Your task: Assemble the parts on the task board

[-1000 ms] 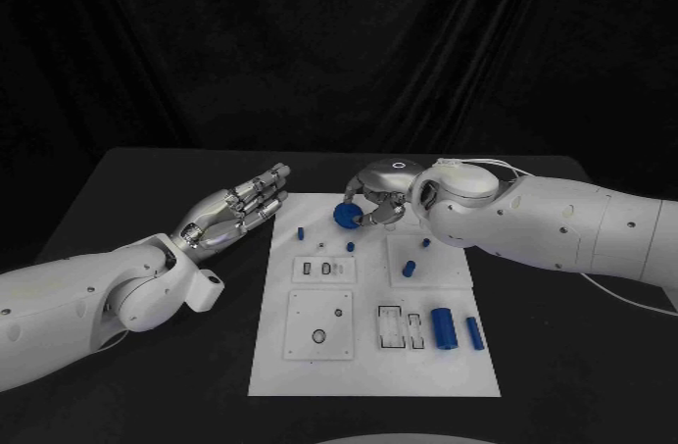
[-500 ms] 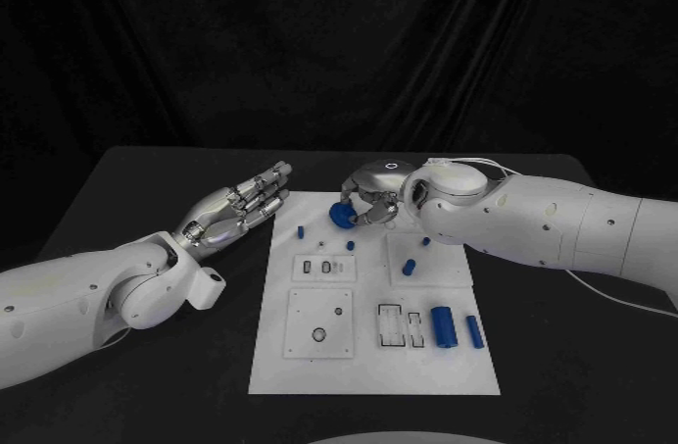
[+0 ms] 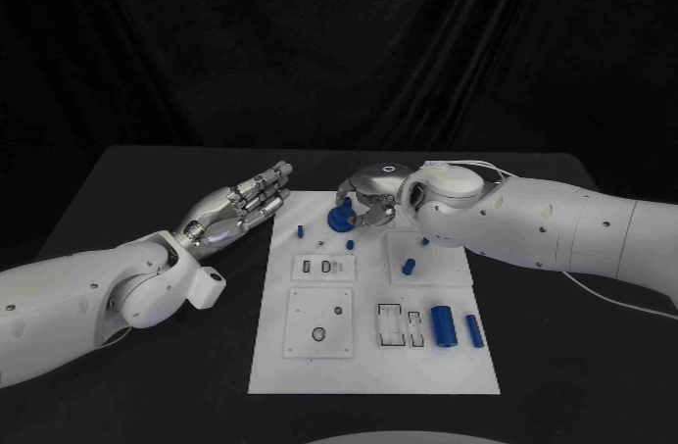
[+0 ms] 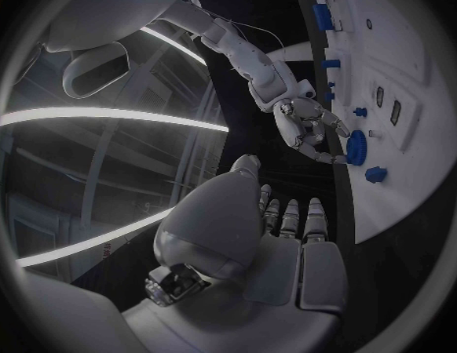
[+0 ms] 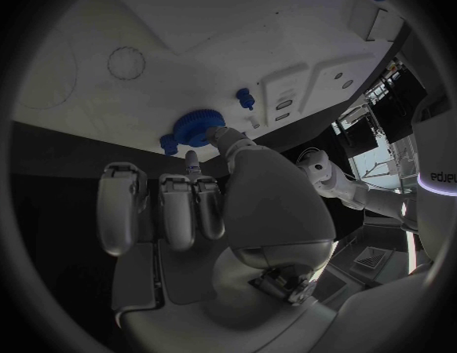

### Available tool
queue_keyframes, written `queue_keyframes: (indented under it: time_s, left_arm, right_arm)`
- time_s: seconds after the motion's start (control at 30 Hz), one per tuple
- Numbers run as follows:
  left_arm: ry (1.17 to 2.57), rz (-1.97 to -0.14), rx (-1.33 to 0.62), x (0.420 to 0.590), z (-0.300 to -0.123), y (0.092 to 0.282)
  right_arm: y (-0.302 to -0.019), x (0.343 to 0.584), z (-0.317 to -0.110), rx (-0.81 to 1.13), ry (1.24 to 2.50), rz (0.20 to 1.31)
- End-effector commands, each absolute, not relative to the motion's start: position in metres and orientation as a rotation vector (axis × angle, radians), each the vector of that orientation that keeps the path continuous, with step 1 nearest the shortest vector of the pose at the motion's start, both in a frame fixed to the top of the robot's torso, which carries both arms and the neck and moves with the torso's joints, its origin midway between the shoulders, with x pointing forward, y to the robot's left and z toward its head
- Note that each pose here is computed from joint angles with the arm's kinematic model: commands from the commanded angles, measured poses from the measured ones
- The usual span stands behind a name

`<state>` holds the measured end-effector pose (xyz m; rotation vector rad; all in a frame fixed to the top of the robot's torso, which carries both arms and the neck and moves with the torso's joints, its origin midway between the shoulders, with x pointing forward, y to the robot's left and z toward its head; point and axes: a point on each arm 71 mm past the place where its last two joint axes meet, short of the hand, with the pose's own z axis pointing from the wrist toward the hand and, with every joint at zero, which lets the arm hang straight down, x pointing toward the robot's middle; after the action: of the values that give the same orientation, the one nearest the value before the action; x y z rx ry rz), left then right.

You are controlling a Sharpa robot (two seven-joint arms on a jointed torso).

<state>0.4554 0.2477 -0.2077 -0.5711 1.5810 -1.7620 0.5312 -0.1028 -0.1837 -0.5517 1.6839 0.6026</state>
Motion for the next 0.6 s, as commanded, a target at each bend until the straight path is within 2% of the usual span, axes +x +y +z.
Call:
queue_keyframes:
  time_s: [0.03,0.6]
  left_arm:
    - [1.557,-1.803,-0.547,0.455,-0.205,0.245]
    - [1.556,-1.797,-0.55,0.453,-0.204,0.249]
  right_arm:
    - [-0.101,0.53,-0.184,-0.555,1.68,0.61]
    - [-0.114,0.527,-0.179,-0.537,1.62,0.635]
